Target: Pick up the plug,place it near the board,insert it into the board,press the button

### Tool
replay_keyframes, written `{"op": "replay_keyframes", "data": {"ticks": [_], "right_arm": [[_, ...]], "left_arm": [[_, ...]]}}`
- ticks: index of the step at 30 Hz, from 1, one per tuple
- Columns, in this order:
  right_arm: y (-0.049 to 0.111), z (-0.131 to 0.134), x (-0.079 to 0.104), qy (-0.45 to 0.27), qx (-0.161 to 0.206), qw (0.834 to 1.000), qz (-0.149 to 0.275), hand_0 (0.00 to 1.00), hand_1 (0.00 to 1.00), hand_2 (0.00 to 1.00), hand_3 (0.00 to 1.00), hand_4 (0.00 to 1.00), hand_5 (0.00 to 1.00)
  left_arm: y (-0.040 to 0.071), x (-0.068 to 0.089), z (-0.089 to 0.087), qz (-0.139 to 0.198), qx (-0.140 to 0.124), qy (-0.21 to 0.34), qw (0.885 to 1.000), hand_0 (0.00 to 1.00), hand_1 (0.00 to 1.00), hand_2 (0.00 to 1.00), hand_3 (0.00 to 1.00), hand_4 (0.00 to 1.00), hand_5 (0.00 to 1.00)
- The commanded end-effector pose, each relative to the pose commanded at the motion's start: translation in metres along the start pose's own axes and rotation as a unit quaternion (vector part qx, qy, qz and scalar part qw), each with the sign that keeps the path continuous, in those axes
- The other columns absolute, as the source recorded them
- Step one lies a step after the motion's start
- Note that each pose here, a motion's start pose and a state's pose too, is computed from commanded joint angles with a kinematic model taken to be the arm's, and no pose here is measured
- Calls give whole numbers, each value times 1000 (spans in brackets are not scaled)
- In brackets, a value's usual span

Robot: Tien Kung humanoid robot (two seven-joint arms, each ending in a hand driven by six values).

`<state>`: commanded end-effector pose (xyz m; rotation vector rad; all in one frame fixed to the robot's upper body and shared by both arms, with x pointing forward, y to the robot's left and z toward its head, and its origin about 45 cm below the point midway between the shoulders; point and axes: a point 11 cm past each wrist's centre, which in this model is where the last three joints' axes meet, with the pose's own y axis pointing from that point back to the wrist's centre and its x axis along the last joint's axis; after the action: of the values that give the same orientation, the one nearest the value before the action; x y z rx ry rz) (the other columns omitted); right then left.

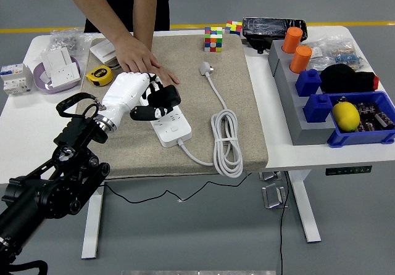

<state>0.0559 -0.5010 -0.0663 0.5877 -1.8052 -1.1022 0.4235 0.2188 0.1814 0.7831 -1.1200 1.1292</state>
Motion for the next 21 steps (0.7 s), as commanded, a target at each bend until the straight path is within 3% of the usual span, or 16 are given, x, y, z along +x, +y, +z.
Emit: {"op": "replay_keyframes", "data": {"ticks": [10,21], "right_arm": [[0,0,1,-1,0,1000,0,794,754,744,763,998,998],[1,-5,0,-4,4,1000,-1,793,754,744,763,998,998]], "left_arm": [[4,-10,-28,-14,44,0,999,490,341,274,298,431,222],[7,-18,-34,-23,53,-1,998,491,351,276,300,431,220]]}}
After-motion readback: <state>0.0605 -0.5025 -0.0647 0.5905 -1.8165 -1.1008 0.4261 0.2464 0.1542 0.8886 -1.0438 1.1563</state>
